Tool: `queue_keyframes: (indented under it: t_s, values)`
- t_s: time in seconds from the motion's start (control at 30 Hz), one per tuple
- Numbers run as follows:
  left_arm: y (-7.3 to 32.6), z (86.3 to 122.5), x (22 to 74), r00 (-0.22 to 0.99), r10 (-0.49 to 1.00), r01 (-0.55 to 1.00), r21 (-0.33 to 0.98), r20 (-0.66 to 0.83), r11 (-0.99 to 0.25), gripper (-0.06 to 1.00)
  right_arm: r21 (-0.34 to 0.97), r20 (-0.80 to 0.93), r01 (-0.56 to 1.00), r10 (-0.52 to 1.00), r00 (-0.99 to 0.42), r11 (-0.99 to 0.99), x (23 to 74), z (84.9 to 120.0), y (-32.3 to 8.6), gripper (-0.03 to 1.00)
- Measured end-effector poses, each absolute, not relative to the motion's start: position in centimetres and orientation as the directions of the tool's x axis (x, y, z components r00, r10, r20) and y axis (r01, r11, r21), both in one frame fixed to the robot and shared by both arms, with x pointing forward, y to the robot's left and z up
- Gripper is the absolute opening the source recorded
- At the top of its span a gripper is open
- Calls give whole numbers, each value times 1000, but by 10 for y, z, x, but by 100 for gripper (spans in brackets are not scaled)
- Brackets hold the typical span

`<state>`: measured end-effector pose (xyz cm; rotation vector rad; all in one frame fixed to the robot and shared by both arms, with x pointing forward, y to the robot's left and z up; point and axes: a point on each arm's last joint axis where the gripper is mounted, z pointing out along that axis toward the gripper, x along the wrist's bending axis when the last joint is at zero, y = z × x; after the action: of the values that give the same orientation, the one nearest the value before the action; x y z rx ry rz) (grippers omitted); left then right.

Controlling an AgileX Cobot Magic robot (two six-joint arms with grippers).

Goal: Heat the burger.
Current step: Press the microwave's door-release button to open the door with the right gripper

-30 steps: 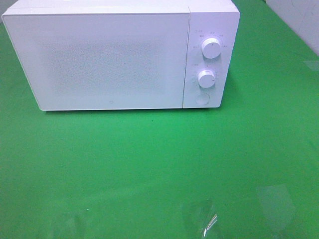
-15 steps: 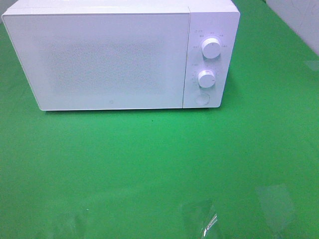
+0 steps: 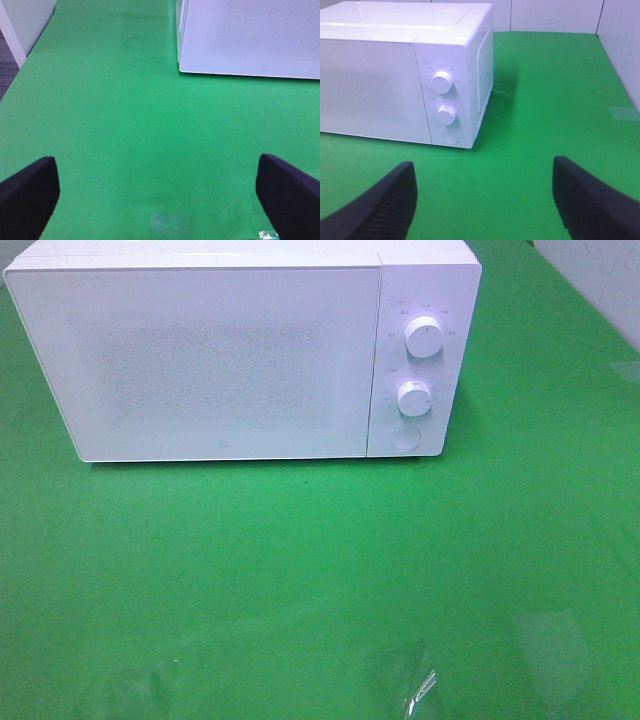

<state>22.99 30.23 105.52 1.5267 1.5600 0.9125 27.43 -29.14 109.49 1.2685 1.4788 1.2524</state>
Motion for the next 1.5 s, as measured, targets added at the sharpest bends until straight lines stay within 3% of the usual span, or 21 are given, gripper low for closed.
queue_keyframes:
  t_s: [0.8, 1.5]
  values:
    - [302, 1055, 230, 0, 999, 459, 888, -35, 31, 99, 977, 36, 213, 986, -160, -1, 390, 1074, -273, 73]
    - [302, 1055, 230, 0, 999, 459, 888, -35, 31, 99, 984, -1, 176, 984, -177, 33, 469, 1027, -259, 73]
